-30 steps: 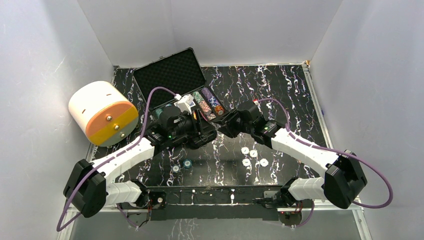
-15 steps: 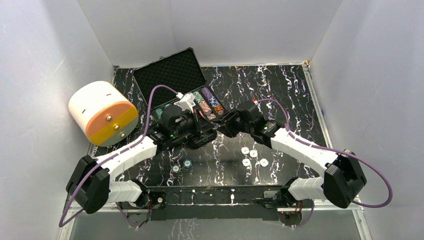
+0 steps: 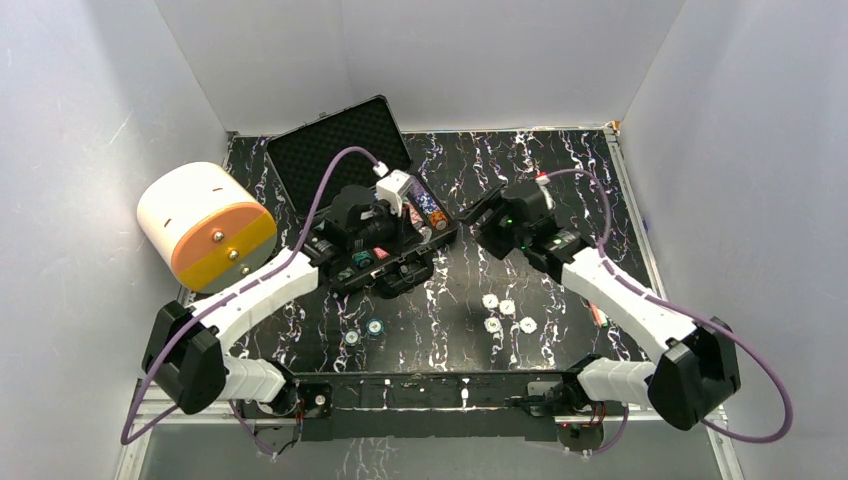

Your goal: Pack up texas hold em set

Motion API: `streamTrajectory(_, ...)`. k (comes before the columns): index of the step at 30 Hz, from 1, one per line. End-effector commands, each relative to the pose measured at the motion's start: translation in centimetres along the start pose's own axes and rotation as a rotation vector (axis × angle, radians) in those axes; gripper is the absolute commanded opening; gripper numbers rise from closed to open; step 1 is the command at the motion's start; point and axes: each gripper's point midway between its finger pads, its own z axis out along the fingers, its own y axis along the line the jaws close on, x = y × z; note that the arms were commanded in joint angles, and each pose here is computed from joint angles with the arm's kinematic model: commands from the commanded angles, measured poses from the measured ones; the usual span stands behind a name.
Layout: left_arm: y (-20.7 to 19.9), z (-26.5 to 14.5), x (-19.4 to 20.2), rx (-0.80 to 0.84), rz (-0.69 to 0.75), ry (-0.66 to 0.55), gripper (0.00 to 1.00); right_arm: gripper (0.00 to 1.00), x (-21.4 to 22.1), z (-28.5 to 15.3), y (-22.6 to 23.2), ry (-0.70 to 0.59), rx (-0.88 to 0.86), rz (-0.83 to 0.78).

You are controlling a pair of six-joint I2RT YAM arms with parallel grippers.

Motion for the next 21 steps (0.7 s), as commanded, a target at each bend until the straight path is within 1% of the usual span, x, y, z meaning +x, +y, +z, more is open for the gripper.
streamTrajectory(1, 1.0, 0.5, 0.8, 0.023, 0.302, 0.15, 0.0, 0.8, -4.0, -2.2, -2.9, -0.129, 0.07, -0.085)
streamTrajectory(4, 2.8, 2.2, 0.5, -0.033, 0.378, 0.22, 0.0, 0.8, -4.4, -2.6, -5.3, -0.149, 0.113, -0.075)
streamTrajectory(8, 4.4, 4.6, 0.6, -0.058, 0.445, 0.306, 0.0, 0.79, -3.8, -2.8, -7.2, -0.13, 0.145, -0.06)
streamTrajectory(14, 6.6, 7.1, 0.1, -0.13, 0.497, 0.35, 0.0, 0.79, -2.8, -2.6, -8.5, -0.091, 0.163, -0.045)
streamTrajectory(21, 7.4, 8.5, 0.8, -0.139, 0.502, 0.408, 0.0, 0.78, -2.5, -2.4, -8.3, -0.071, 0.161, -0.035)
